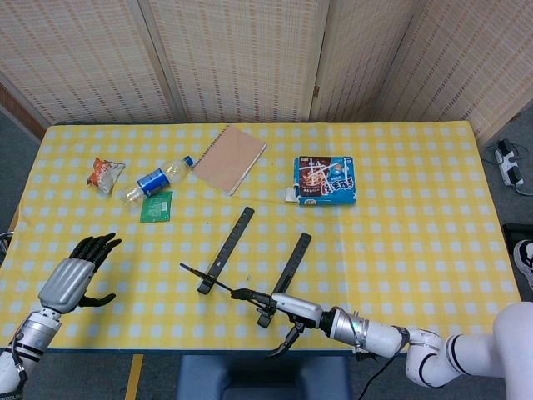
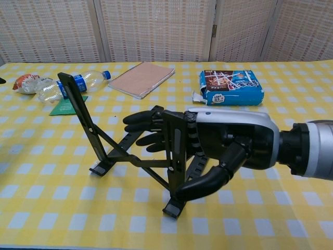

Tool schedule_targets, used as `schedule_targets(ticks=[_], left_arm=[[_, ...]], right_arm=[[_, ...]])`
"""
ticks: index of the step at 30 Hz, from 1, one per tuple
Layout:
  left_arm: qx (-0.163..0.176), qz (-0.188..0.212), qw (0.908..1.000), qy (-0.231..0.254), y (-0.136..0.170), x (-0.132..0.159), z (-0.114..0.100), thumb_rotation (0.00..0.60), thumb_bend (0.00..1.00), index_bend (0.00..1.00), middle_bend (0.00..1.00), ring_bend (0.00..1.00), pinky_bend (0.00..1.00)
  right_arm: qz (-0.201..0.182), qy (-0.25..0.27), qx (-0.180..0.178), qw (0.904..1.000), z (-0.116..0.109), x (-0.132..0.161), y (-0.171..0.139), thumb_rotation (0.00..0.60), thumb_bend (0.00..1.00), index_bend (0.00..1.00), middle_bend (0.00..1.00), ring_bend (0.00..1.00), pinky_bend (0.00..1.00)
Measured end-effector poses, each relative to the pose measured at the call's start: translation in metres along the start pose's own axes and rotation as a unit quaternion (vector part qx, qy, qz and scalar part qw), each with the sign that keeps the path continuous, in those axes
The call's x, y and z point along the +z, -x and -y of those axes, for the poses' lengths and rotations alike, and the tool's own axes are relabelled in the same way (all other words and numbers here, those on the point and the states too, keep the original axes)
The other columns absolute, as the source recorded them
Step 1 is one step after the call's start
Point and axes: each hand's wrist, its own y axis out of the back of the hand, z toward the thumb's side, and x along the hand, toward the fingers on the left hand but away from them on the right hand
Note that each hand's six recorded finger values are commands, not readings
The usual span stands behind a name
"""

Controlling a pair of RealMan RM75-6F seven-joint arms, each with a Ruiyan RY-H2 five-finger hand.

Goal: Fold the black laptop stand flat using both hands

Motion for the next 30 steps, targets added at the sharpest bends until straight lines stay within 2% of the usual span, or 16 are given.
schedule_targets(ticks=[4,8,18,24,30], left_arm=[[-0.009,0.005,0.9999,0.006,-0.003,0.002,0.003,0.6,0.22,0.05,0.05,0.04,0.0],[-0.016,0.014,0.9997,0.013,-0.008,0.006,0.006,0.6,0.22,0.05,0.05,0.04,0.0],[-0.035,0.04,0.9982,0.029,-0.028,0.019,0.015,0.6,0.22,0.06,0.05,0.04,0.0],[-0.039,0.036,0.9981,0.032,-0.026,0.017,0.018,0.6,0.22,0.06,0.05,0.04,0.0],[-0.045,0.031,0.9978,0.037,-0.024,0.015,0.022,0.6,0.22,0.06,0.05,0.04,0.0]], right_arm=[[-0.005,0.005,0.014,0.9999,0.007,0.004,-0.005,0.511,0.12,0.0,0.0,0.04,0.0],[-0.009,0.002,0.013,0.9999,0.004,0.006,-0.01,0.51,0.12,0.0,0.0,0.04,0.0],[0.004,-0.008,-0.042,0.9991,-0.015,-0.001,-0.025,0.513,0.12,0.0,0.0,0.04,0.0],[0.009,0.029,-0.076,0.9966,-0.024,-0.008,-0.037,0.51,0.12,0.0,0.02,0.03,0.0],[0.005,0.114,-0.09,0.9893,-0.024,-0.016,-0.039,0.506,0.12,0.0,0.01,0.01,0.0]])
